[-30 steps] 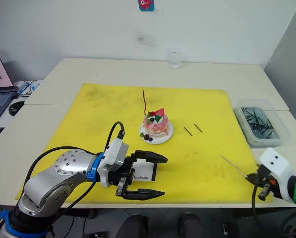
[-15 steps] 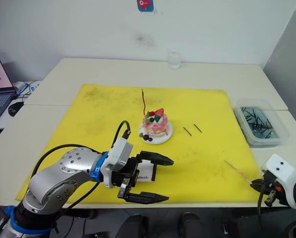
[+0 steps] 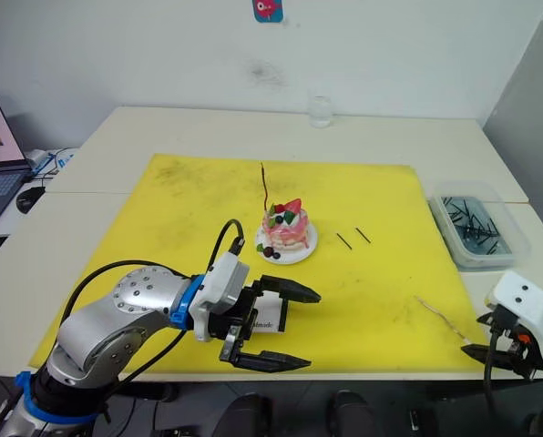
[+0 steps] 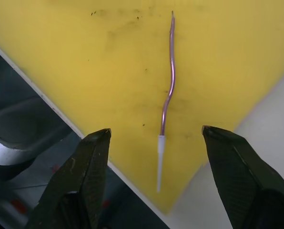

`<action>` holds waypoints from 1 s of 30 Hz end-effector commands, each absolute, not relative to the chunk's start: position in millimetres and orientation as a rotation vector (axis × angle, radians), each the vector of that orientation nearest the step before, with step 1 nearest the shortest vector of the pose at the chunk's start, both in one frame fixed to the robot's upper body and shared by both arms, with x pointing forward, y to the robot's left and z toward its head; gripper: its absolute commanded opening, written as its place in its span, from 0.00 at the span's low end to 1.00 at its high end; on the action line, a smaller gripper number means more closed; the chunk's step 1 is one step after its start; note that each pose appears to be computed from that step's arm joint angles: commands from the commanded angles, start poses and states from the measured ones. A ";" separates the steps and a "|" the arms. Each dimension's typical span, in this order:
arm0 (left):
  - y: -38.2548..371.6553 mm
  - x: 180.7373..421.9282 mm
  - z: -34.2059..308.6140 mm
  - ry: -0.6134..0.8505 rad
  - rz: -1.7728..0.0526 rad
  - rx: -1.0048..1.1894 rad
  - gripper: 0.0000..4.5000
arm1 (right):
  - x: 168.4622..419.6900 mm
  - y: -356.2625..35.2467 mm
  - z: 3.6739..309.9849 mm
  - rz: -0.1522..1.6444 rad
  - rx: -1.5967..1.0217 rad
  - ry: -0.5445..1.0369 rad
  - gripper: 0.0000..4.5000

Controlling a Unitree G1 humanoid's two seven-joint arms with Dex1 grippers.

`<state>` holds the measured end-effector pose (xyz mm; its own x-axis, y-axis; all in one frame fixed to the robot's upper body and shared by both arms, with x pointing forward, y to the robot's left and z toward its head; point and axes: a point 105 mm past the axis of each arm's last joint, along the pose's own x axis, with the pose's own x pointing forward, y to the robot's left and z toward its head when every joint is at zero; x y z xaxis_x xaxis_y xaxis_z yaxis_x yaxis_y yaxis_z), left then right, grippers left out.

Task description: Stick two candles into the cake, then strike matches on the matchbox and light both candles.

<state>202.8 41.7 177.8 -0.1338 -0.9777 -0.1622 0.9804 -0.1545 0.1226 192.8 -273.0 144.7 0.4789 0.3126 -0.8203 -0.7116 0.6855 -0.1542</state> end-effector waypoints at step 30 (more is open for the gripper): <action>32.5 181.5 169.0 -0.077 -1.765 0.307 1.00 | 214.7 -277.6 110.7 0.676 -0.626 1.109 0.71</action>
<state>185.7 34.0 165.3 -0.1735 -0.9690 -0.1761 0.9595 -0.2066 0.1913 213.2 -274.5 107.7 0.2809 0.1908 -0.9406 -0.7593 0.6436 -0.0962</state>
